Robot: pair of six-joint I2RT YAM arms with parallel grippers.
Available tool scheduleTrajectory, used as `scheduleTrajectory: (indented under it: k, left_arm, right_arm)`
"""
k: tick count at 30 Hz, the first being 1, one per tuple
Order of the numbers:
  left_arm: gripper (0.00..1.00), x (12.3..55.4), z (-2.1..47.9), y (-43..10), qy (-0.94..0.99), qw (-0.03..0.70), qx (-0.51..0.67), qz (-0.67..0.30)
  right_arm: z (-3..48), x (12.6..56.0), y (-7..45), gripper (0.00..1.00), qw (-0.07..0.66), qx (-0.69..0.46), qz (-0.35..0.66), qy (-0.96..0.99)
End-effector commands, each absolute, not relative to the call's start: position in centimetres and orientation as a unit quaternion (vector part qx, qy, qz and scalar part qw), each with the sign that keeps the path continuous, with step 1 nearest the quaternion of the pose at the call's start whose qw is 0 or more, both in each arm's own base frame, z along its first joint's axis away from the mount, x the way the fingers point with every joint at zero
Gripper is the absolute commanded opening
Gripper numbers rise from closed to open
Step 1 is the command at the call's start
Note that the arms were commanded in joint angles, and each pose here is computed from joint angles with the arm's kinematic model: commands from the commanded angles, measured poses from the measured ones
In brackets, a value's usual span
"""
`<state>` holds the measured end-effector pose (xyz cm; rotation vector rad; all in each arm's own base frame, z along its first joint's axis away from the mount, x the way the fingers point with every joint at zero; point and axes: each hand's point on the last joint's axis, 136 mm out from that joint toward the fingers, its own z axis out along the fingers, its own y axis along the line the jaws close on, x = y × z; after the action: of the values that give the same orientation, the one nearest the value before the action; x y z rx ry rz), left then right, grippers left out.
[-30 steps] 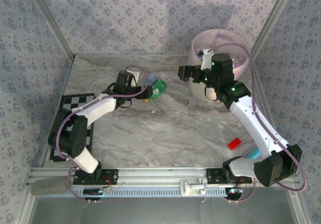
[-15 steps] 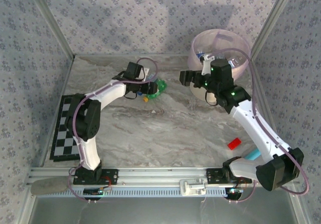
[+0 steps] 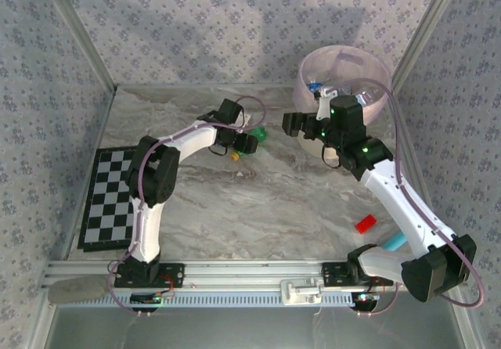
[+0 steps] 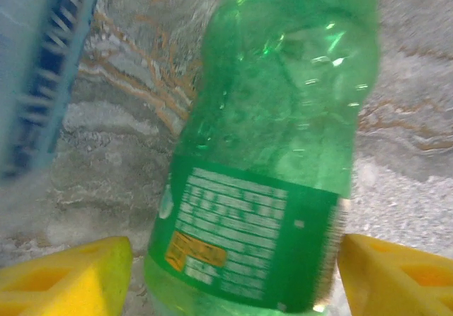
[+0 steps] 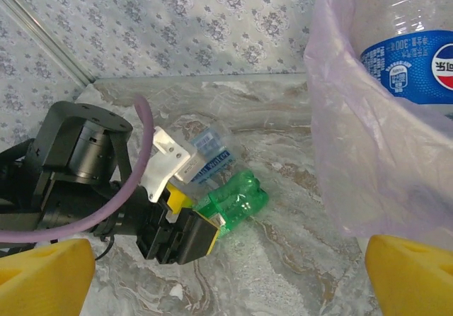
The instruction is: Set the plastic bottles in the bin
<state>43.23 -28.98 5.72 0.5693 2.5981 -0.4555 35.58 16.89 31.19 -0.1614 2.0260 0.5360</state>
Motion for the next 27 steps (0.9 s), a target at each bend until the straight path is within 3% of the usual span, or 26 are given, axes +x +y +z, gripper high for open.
scheduleTrajectory:
  k: [1, 8, 17, 27]
  left_arm:
    - [0.77, 42.9, 4.7, -29.0, 0.943, 0.201, 0.221, -0.144]
    - [0.76, 43.0, 3.6, -30.0, 0.943, 0.196, 0.232, -0.139]
    - [0.50, 42.6, 4.5, -30.4, 0.937, 0.210, 0.237, -0.148]
    - [0.48, 40.1, 11.8, -31.0, 0.900, 0.291, 0.211, -0.246]
  right_arm:
    - [31.9, 35.2, 16.2, 1.00, 0.511, -0.061, 0.213, 0.831]
    - [31.8, 35.1, 16.1, 1.00, 0.511, -0.061, 0.212, 0.831]
    - [31.6, 34.9, 15.9, 1.00, 0.510, -0.056, 0.212, 0.832]
    - [31.8, 35.8, 17.5, 1.00, 0.504, -0.061, 0.304, 0.806]
